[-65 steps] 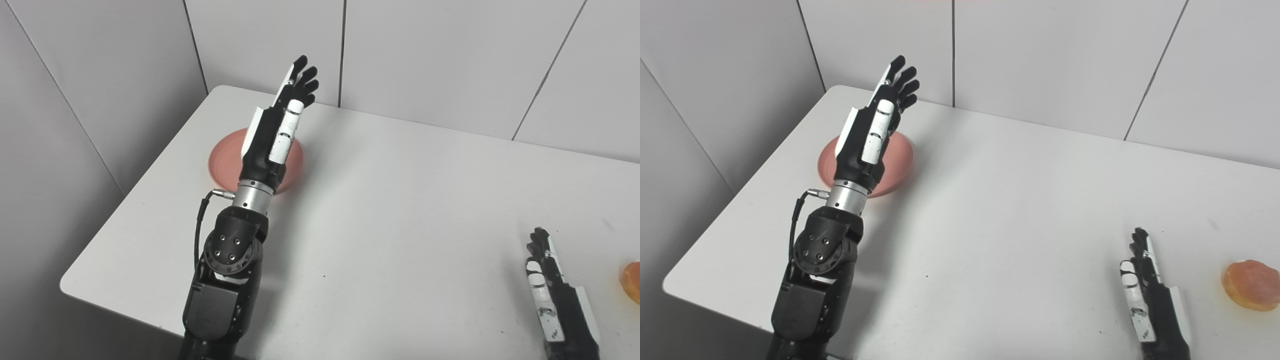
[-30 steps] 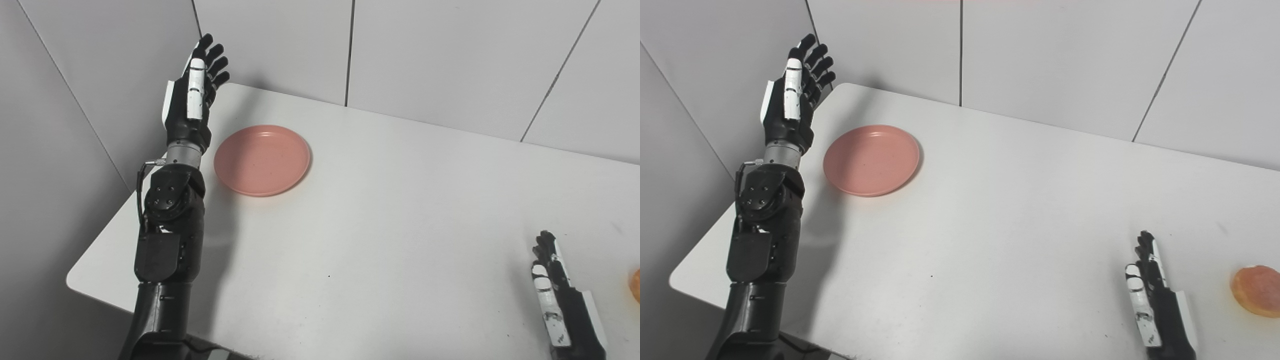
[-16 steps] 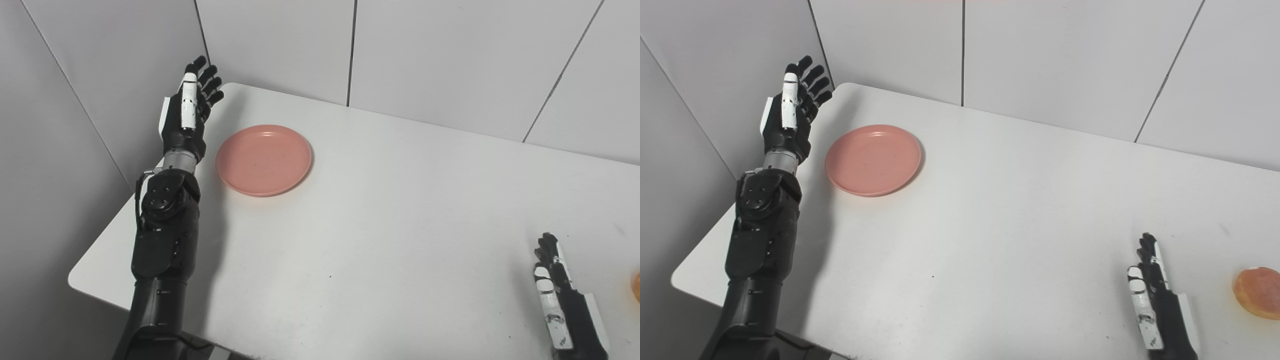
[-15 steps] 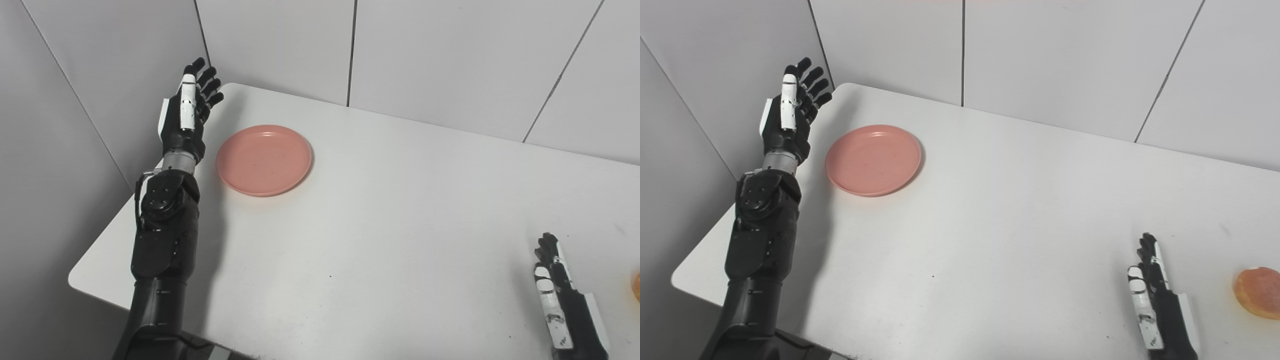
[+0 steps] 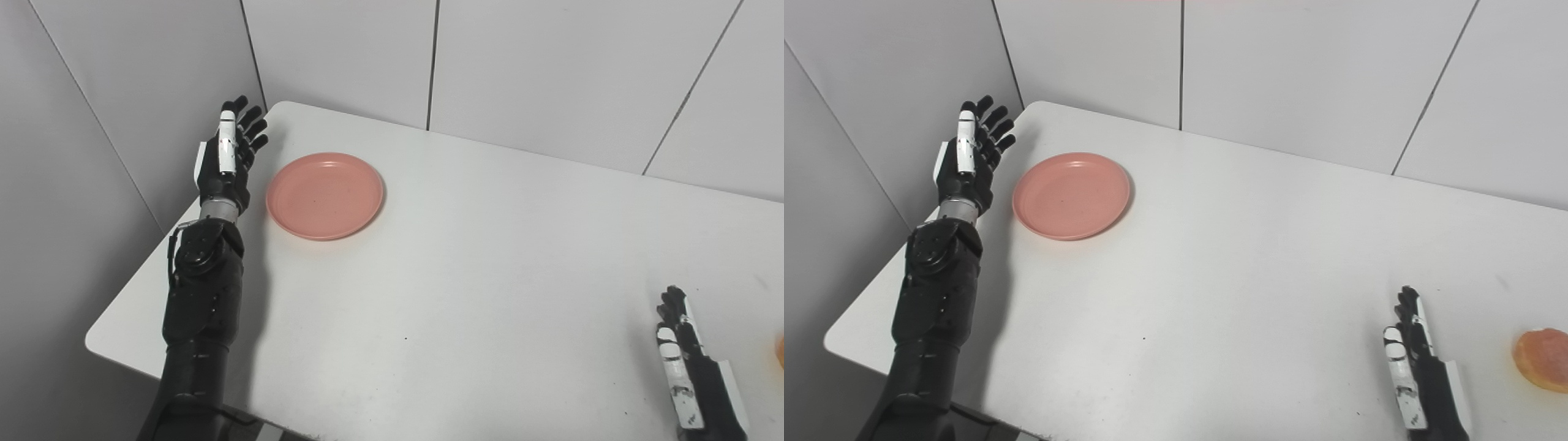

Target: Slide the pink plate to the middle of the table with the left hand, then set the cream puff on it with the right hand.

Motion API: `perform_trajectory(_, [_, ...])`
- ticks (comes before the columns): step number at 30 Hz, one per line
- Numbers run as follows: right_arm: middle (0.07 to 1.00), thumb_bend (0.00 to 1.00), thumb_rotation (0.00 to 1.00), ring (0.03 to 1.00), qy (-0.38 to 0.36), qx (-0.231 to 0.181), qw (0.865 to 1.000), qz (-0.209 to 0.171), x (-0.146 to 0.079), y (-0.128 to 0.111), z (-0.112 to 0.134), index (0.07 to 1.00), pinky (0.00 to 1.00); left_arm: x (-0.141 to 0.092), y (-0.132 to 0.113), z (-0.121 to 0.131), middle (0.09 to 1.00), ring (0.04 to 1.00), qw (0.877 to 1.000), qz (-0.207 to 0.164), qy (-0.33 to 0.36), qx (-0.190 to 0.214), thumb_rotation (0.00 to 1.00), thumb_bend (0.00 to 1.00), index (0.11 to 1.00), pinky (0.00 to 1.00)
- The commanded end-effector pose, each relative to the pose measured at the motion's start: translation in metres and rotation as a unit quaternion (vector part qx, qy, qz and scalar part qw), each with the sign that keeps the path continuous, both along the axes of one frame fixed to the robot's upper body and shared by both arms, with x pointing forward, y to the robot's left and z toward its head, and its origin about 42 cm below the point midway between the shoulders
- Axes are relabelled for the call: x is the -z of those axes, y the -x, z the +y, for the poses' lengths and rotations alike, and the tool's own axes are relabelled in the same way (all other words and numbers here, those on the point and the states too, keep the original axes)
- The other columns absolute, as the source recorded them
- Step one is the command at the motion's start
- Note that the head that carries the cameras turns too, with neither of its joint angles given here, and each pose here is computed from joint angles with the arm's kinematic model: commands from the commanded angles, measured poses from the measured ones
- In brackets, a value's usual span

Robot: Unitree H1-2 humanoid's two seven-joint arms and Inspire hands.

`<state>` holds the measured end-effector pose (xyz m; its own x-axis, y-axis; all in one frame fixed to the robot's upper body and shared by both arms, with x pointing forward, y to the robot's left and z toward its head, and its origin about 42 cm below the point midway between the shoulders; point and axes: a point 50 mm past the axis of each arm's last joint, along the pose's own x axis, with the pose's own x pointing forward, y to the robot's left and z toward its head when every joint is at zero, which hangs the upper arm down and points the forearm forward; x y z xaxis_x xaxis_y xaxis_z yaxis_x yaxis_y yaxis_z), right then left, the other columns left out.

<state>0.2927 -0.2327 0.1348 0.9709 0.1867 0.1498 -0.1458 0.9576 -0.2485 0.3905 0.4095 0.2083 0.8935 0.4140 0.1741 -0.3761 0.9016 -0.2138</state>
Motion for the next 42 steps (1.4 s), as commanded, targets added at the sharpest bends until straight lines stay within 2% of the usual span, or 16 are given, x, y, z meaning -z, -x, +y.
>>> perform_trajectory(1, [1.0,0.06,1.0,1.0,0.0,0.0,1.0,0.006,0.0,0.004,-0.004,1.0,1.0,-0.025,-0.005,0.011,0.881,0.875,0.999,-0.046,-0.027,-0.002,0.97,0.4,0.88,0.88])
perform_trajectory(3, [1.0,0.07,1.0,1.0,0.006,0.001,1.0,0.004,0.0,0.004,-0.005,1.0,1.0,-0.02,-0.005,0.013,0.882,0.876,0.999,-0.039,-0.026,-0.001,0.95,0.4,0.876,0.88])
perform_trajectory(10, [1.0,0.07,1.0,1.0,0.013,0.007,1.0,0.005,-0.003,0.006,-0.006,1.0,1.0,0.005,-0.007,0.021,0.899,0.9,1.0,-0.026,-0.009,0.002,1.0,0.39,0.893,0.89])
perform_trajectory(13, [1.0,0.06,1.0,1.0,0.013,0.006,1.0,0.004,-0.005,0.006,-0.006,1.0,1.0,0.012,-0.008,0.019,0.912,0.913,1.0,-0.018,0.008,0.004,1.0,0.4,0.899,0.9])
perform_trajectory(18, [1.0,0.06,1.0,1.0,0.006,0.005,1.0,0.006,-0.003,0.005,-0.005,1.0,1.0,0.021,-0.01,0.015,0.883,0.882,1.0,-0.004,0.03,0.006,1.0,0.41,0.862,0.87])
perform_trajectory(23, [1.0,0.08,1.0,1.0,-0.001,0.003,1.0,0.007,-0.003,0.005,-0.004,1.0,1.0,0.027,-0.012,0.009,0.895,0.889,0.999,0.003,0.031,0.021,1.0,0.41,0.88,0.91])
perform_trajectory(31, [1.0,0.07,1.0,1.0,0.005,-0.002,1.0,0.004,-0.003,0.005,-0.004,1.0,1.0,0.037,-0.01,-0.014,0.884,0.869,0.998,0.024,0.022,0.048,1.0,0.44,0.884,0.86])
perform_trajectory(42, [1.0,0.07,1.0,1.0,0.008,0.001,1.0,0.002,-0.004,0.005,-0.003,1.0,1.0,0.038,-0.013,-0.059,0.88,0.868,0.994,0.039,0.038,0.091,1.0,0.41,0.876,0.87])
